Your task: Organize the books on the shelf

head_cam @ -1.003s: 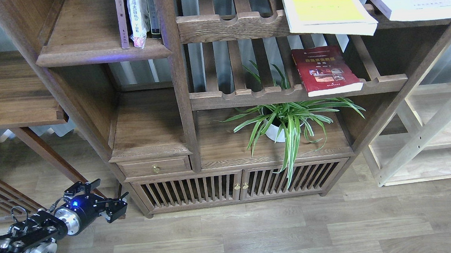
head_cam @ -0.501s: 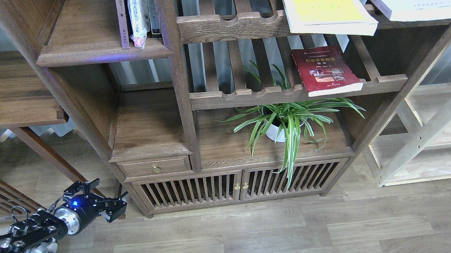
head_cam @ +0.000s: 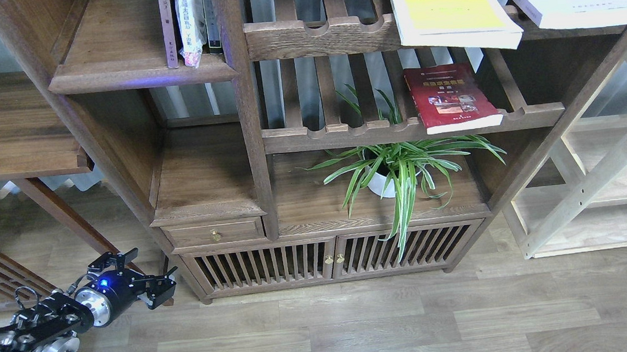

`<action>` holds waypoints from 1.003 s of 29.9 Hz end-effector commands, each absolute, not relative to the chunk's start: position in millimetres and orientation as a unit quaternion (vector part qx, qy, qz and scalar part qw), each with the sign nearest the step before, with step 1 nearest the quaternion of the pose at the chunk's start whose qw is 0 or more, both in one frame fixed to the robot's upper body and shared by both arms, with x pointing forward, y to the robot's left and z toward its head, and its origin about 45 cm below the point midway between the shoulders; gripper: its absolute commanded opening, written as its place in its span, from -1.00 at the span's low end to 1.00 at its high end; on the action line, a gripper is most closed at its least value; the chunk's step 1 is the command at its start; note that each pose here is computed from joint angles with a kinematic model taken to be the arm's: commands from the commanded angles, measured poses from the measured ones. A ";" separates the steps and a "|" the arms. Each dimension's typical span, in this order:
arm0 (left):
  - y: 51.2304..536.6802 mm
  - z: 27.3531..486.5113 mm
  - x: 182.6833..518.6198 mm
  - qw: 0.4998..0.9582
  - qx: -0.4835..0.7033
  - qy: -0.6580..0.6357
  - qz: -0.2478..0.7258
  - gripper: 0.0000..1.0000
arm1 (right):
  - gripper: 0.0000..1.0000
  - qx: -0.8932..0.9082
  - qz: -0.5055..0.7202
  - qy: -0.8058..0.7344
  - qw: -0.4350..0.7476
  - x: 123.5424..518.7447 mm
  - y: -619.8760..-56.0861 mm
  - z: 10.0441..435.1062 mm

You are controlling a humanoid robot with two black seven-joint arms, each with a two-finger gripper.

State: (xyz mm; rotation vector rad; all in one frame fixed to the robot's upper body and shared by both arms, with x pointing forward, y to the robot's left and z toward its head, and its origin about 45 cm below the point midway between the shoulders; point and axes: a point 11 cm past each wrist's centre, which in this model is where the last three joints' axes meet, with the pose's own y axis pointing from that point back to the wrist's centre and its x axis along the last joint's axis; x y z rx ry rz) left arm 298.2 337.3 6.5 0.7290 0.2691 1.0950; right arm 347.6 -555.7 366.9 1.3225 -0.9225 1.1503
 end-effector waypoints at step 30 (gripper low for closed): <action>343.4 8.7 301.1 0.779 0.339 0.120 0.514 1.00 | 0.96 0.601 0.520 -0.339 0.504 405.6 -473.9 370.7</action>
